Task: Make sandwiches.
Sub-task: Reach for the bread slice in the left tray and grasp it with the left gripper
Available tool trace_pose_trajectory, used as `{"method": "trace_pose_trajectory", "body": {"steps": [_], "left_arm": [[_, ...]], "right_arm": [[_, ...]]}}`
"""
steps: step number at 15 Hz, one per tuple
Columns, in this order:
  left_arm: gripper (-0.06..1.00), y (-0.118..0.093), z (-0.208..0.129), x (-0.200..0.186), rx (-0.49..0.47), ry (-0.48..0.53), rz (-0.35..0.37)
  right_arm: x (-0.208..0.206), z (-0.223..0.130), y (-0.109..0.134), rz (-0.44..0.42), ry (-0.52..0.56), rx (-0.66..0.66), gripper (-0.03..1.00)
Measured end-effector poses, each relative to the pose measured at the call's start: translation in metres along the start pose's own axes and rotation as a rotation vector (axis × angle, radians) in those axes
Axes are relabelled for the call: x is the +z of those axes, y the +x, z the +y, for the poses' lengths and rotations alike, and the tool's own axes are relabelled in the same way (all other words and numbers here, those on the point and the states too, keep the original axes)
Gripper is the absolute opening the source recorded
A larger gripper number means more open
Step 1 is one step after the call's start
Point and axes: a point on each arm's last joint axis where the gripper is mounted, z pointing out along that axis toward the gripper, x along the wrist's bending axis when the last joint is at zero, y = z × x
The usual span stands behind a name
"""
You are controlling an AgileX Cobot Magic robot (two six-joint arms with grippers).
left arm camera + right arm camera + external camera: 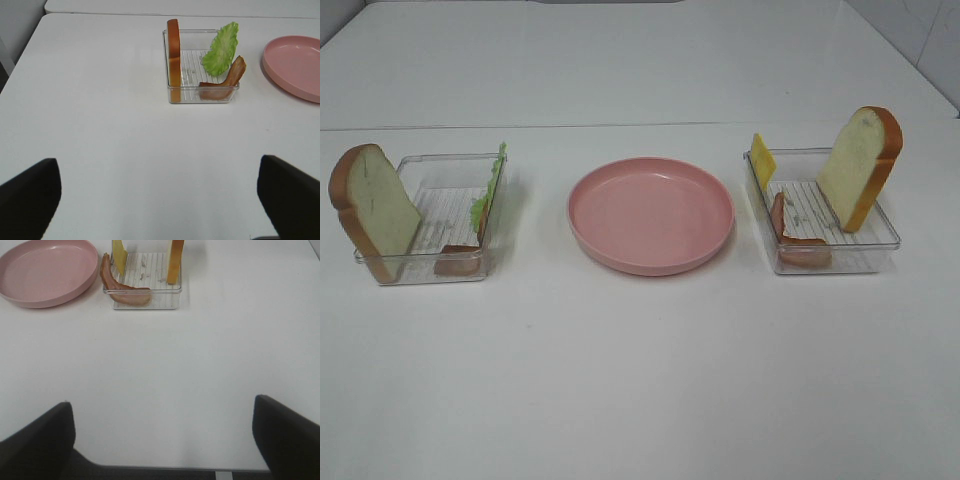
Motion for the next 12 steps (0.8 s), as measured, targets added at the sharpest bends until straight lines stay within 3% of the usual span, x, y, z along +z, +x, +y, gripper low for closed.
{"method": "trace_pose_trajectory", "body": {"steps": [12], "left_arm": [[0.99, -0.0012, 0.0017, -0.0008, 0.013, 0.008, -0.012]], "right_arm": [[0.0, 0.0, 0.0, 0.0, 0.0, 0.0, 0.94]]}}
